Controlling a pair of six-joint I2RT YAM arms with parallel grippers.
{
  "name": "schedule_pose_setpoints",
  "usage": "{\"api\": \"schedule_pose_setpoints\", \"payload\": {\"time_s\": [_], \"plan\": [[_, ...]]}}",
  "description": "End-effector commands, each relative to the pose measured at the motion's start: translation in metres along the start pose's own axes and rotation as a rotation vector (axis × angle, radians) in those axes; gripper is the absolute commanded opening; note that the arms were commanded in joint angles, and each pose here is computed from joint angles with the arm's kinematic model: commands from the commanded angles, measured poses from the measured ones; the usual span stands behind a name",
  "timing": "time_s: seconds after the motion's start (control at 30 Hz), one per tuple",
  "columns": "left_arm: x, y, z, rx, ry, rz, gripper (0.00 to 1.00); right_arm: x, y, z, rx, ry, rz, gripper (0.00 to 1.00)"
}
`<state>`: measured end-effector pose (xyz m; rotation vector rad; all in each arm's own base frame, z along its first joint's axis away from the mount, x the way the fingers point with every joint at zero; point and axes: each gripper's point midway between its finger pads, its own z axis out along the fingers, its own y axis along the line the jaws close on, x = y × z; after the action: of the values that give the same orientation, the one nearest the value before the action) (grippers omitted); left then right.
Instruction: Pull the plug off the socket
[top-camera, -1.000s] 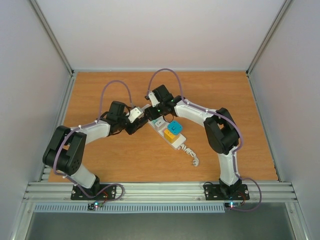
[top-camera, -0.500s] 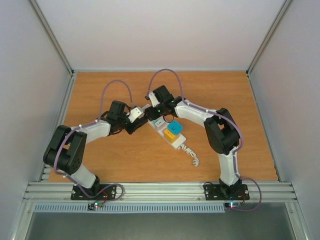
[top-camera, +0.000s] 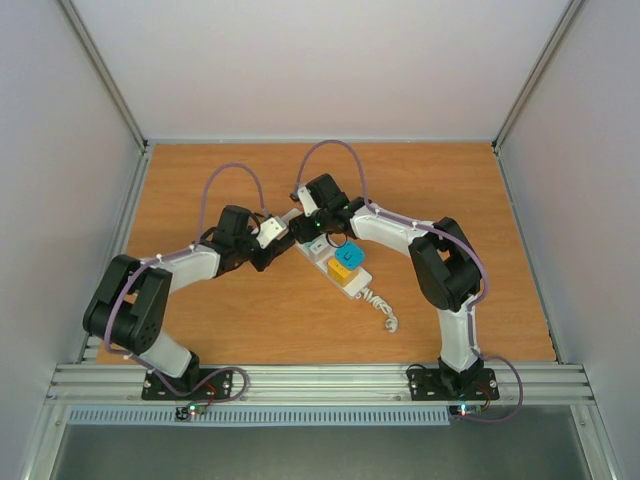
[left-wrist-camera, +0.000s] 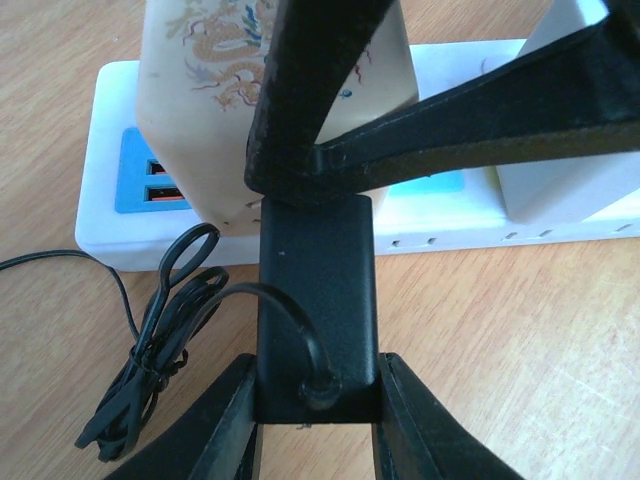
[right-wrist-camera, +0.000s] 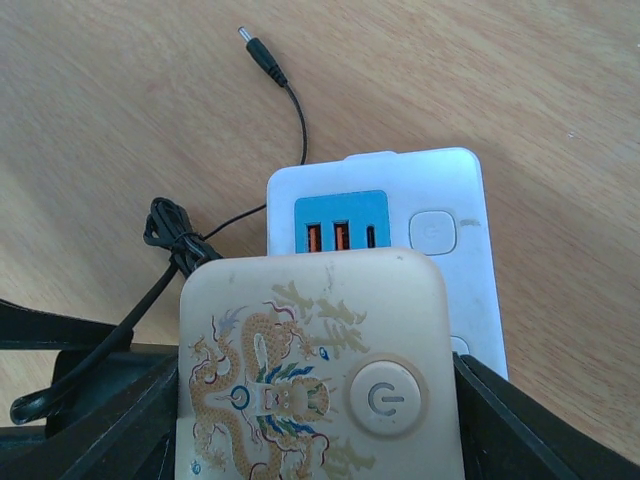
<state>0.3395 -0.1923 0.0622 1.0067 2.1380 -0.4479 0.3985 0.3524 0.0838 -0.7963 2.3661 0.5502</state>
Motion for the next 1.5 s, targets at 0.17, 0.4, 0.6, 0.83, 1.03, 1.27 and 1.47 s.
{"api": "schedule_pose_setpoints", "payload": {"time_s": [0.17, 0.4, 0.6, 0.83, 1.03, 1.27, 1.47], "plan": [[0.005, -0.008, -0.017, -0.002, 0.003, 0.049, 0.11, 0.054, -0.036, 0.013, 0.126, 0.138, 0.026, 0.34], [-0.012, -0.014, -0.026, 0.036, -0.025, 0.029, 0.11, 0.060, -0.043, 0.016, 0.160, 0.136, 0.024, 0.33], [0.011, -0.012, -0.022, -0.001, 0.017, 0.055, 0.10, 0.058, -0.048, 0.016, 0.191, 0.129, 0.024, 0.32], [0.034, -0.011, -0.020, -0.035, 0.061, 0.095, 0.10, 0.058, -0.049, 0.017, 0.194, 0.130, 0.023, 0.31], [0.031, -0.011, -0.021, -0.034, 0.054, 0.082, 0.09, 0.058, -0.046, 0.016, 0.175, 0.131, 0.023, 0.31], [0.016, -0.003, -0.034, -0.054, 0.029, 0.057, 0.09, 0.055, -0.037, 0.012, 0.137, 0.126, 0.017, 0.32], [0.010, 0.031, -0.047, -0.116, 0.020, -0.002, 0.09, 0.058, -0.029, 0.011, 0.094, 0.136, 0.011, 0.33]]}}
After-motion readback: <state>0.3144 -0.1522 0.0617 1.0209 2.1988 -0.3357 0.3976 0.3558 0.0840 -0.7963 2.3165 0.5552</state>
